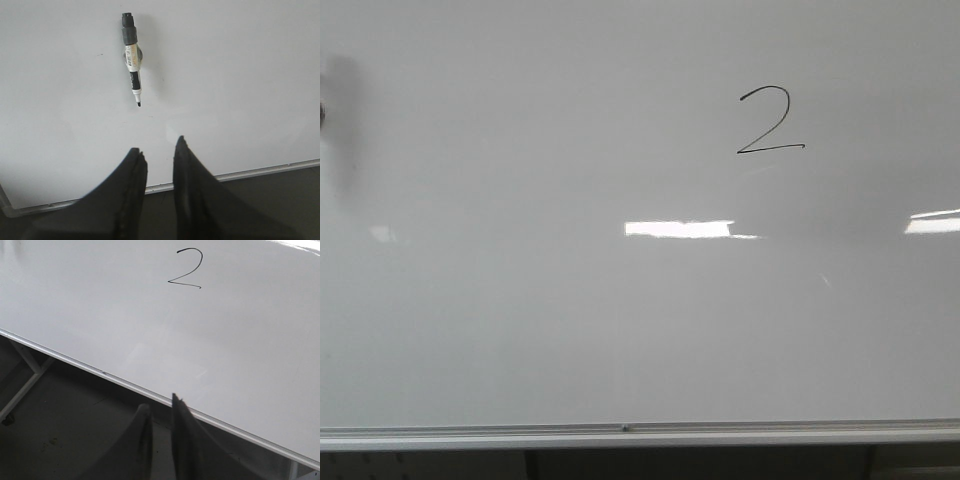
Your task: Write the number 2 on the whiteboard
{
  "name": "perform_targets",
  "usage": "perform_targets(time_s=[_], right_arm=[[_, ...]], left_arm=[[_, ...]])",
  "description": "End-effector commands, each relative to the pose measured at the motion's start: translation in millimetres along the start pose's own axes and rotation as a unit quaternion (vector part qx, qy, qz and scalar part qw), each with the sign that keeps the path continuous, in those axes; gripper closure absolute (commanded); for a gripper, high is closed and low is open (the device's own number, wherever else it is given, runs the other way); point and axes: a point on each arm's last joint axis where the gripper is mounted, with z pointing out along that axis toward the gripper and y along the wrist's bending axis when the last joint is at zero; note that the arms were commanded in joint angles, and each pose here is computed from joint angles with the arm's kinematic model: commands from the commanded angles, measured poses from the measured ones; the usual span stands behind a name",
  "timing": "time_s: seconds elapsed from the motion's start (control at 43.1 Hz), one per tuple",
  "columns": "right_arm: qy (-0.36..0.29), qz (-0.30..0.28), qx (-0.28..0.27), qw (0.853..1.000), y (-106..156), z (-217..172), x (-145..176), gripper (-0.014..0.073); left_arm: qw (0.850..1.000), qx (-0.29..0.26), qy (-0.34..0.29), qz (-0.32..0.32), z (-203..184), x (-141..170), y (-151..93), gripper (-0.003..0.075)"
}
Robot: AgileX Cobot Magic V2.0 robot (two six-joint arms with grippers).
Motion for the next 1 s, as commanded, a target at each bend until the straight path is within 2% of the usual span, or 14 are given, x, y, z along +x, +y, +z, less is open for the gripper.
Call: perform_targets(time_s=[0.0, 0.07, 0.301, 0.973], right_arm=[[-0.039, -0.004, 0.005, 0.999, -0.6, -2.4, -10.5, 0.0606], [-0.039, -0.005, 0.006, 0.999, -0.7, -2.4, -10.5, 0.0665], [-0.049, -0.005, 0.004, 0.999, -0.5, -2.5, -12.3, 0.0661], [-0.049, -0.005, 0.004, 0.999, -0.5, -2.5, -12.3, 0.0661]], left_arm=[[0.999, 0.011, -0.05, 0.0, -6.4, -12.4, -1.2, 0.0692], [0.999, 0.012, -0.052, 0.0, -6.4, -12.8, -1.3, 0.0742], [0.996, 0.02, -0.084, 0.001, -7.3, -18.7, -2.7, 0.0741], [0.996, 0.022, -0.084, 0.001, -6.9, -17.6, -3.2, 0.0741]])
